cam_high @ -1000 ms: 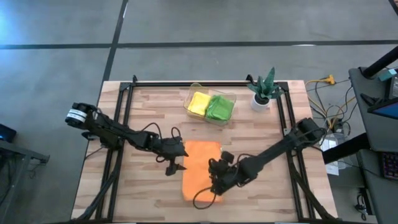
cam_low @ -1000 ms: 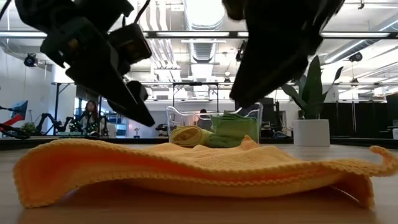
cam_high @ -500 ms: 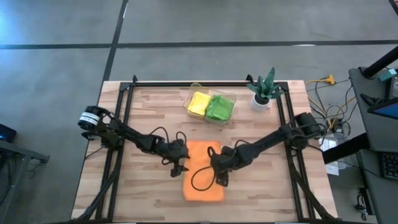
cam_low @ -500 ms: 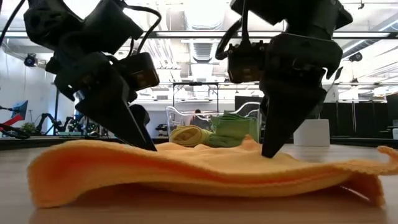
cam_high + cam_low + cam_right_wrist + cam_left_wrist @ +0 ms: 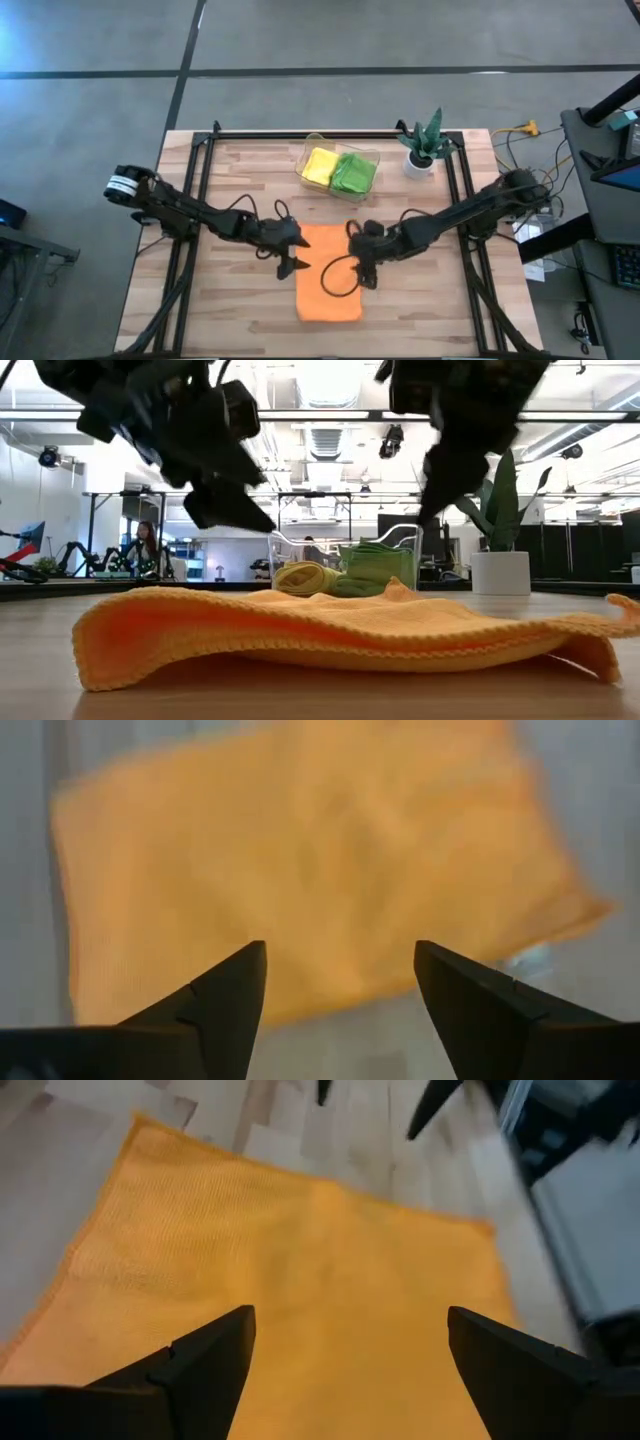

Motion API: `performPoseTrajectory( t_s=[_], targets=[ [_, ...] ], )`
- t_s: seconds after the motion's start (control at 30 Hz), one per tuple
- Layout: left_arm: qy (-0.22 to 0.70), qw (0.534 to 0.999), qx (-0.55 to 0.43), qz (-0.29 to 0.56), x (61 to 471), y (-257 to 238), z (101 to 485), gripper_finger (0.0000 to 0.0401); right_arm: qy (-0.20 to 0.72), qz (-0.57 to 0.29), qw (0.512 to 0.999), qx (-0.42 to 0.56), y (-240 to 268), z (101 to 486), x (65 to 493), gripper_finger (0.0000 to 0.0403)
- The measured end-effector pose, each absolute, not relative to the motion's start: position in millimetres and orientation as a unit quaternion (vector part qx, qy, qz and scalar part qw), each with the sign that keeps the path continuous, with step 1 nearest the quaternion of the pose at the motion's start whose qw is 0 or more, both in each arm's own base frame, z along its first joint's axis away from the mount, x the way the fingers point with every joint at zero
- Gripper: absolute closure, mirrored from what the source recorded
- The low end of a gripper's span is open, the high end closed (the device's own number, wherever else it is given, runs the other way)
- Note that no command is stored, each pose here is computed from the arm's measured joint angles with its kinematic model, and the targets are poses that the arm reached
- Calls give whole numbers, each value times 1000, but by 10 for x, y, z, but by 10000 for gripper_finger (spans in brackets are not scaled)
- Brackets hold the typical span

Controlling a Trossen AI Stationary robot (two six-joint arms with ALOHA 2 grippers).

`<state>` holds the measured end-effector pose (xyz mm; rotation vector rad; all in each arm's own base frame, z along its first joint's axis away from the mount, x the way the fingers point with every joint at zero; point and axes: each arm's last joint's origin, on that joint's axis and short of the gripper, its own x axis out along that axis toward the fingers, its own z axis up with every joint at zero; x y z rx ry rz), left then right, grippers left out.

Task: Fold microfiber towels
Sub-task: Fold the orange microfiber towel

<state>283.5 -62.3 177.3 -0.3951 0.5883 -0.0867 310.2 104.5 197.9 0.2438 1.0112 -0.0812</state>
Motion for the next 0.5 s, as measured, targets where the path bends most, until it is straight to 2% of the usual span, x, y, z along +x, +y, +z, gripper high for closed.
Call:
performPoseTrajectory(
  t_s=[0.1, 0.2, 0.33, 0.5],
  targets=[
    [278, 927, -251, -25, 2813, -597, 1840, 88, 426, -65, 892, 136, 886, 2018, 3031, 158],
    [297, 902, -313, 12, 2760, -523, 1799, 90, 377, -55, 905, 190, 640, 1987, 3008, 165],
    [315, 875, -365, 43, 2705, -448, 1750, 106, 360, -27, 886, 292, 233, 1839, 2988, 172],
    [313, 860, -399, 61, 2719, -413, 1733, 122, 357, -88, 869, 332, -213, 1760, 2959, 175]
  ],
)
